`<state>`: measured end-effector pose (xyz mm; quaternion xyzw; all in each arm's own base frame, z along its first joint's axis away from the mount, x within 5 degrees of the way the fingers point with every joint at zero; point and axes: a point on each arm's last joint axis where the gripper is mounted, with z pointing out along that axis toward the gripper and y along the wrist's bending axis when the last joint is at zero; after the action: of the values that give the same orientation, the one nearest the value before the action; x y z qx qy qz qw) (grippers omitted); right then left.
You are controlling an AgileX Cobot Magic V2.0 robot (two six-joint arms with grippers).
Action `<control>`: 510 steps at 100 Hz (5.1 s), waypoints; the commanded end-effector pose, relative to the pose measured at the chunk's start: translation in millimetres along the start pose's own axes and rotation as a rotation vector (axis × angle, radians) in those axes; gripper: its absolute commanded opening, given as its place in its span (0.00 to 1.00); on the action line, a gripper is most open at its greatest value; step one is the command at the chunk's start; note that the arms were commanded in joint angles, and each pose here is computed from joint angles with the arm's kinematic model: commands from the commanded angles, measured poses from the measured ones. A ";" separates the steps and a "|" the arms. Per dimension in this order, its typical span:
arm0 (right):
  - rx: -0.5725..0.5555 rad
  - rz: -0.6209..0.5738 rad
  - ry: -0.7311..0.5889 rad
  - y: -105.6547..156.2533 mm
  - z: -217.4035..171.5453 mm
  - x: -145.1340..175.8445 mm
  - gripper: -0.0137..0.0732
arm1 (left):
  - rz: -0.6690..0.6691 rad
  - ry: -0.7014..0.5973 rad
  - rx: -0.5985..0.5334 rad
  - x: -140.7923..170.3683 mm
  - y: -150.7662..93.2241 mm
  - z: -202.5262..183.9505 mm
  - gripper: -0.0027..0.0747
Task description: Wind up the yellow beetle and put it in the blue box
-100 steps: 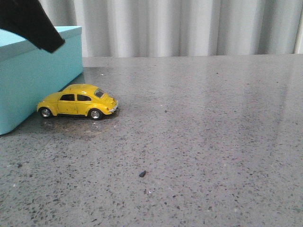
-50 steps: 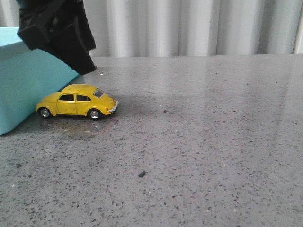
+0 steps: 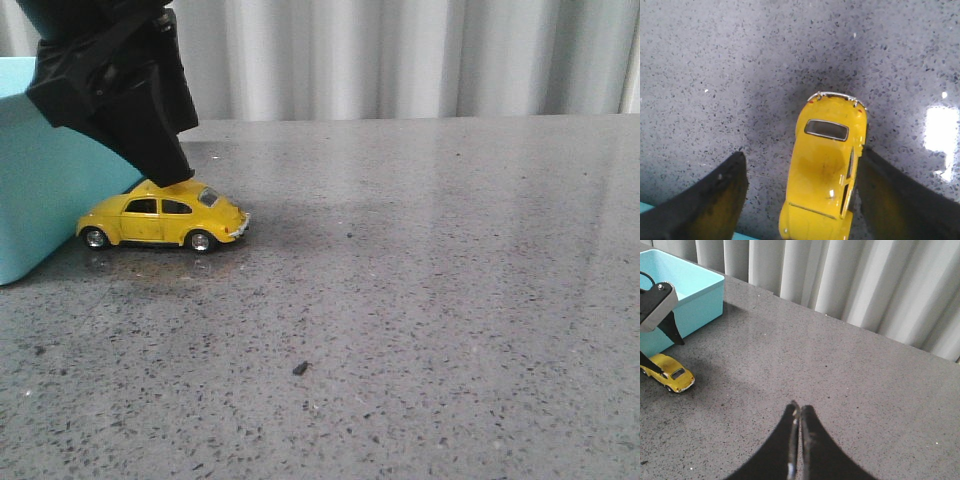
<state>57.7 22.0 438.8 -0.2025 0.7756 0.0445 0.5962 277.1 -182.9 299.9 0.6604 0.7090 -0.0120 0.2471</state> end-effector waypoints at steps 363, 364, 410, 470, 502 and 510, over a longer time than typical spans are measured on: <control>0.098 -0.091 -0.201 5.4 -23.9 38.1 0.11 | -0.921 -0.587 -0.404 74.1 17.8 -158.6 0.09; 0.100 -0.094 -0.210 5.7 -24.7 39.6 0.11 | -0.919 -0.598 -0.414 74.0 13.7 -162.3 0.09; 0.156 -0.117 -0.344 20.1 -29.3 115.0 0.11 | -0.892 -0.805 -0.592 128.6 -165.1 -132.2 0.02; 0.196 -0.133 -0.443 17.4 -16.1 111.9 0.11 | -1.074 -1.051 -0.403 133.3 -199.7 -116.7 0.01; 0.194 -0.133 -0.437 17.5 -15.8 112.4 0.11 | -1.106 -1.089 -0.371 131.7 -199.8 -118.3 0.01; 0.189 -0.132 -0.419 17.8 -15.0 113.9 0.11 | -1.107 -1.087 -0.370 132.0 -199.9 -117.6 0.01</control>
<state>12.8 3.8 321.4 -0.1839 0.6407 -0.0189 0.7452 47.4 -46.7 282.7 0.0855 0.7191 -0.3210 0.6104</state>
